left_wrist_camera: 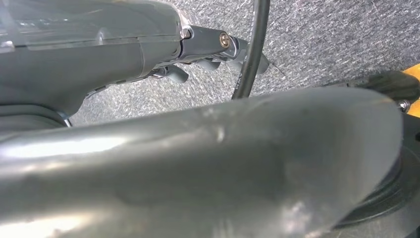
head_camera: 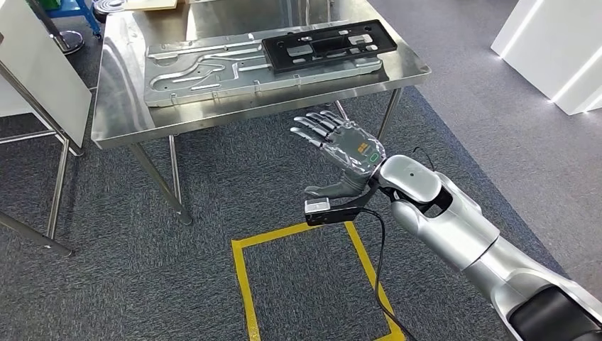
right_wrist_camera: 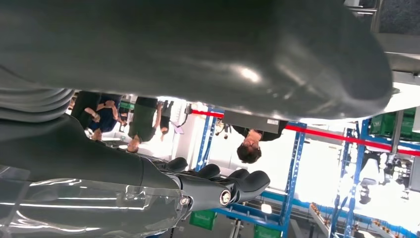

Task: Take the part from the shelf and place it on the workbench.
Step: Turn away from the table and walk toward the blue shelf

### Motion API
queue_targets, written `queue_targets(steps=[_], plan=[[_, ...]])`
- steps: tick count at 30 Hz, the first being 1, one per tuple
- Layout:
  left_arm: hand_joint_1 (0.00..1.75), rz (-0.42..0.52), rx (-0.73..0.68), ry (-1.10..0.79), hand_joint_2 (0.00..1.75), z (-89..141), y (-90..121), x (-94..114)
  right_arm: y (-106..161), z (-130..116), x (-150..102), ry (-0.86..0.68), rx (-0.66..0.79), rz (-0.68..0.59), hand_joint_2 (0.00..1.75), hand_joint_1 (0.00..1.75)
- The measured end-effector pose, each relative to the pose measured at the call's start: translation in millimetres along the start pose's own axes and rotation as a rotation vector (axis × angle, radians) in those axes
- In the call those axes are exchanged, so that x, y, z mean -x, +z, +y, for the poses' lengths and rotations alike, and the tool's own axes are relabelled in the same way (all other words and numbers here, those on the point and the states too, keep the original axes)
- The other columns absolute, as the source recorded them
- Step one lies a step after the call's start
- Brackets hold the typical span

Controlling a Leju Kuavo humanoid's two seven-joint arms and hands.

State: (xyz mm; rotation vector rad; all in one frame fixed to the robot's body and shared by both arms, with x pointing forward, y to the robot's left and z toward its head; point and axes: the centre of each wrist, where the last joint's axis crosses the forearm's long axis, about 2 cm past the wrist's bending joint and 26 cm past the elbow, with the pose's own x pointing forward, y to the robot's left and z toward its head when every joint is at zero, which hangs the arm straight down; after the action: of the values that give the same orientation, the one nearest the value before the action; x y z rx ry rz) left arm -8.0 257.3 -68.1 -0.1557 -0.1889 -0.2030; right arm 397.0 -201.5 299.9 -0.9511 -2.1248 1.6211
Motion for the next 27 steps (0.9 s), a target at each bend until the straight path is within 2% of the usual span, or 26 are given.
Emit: queue_targets(steps=[27], plan=[[0.0, -0.005, 0.016, -0.003, 0.0, -1.1, -1.1, -2.4, 3.4, 2.3, 5.5, 0.013, -0.021, 0.003, 0.0, 0.0]])
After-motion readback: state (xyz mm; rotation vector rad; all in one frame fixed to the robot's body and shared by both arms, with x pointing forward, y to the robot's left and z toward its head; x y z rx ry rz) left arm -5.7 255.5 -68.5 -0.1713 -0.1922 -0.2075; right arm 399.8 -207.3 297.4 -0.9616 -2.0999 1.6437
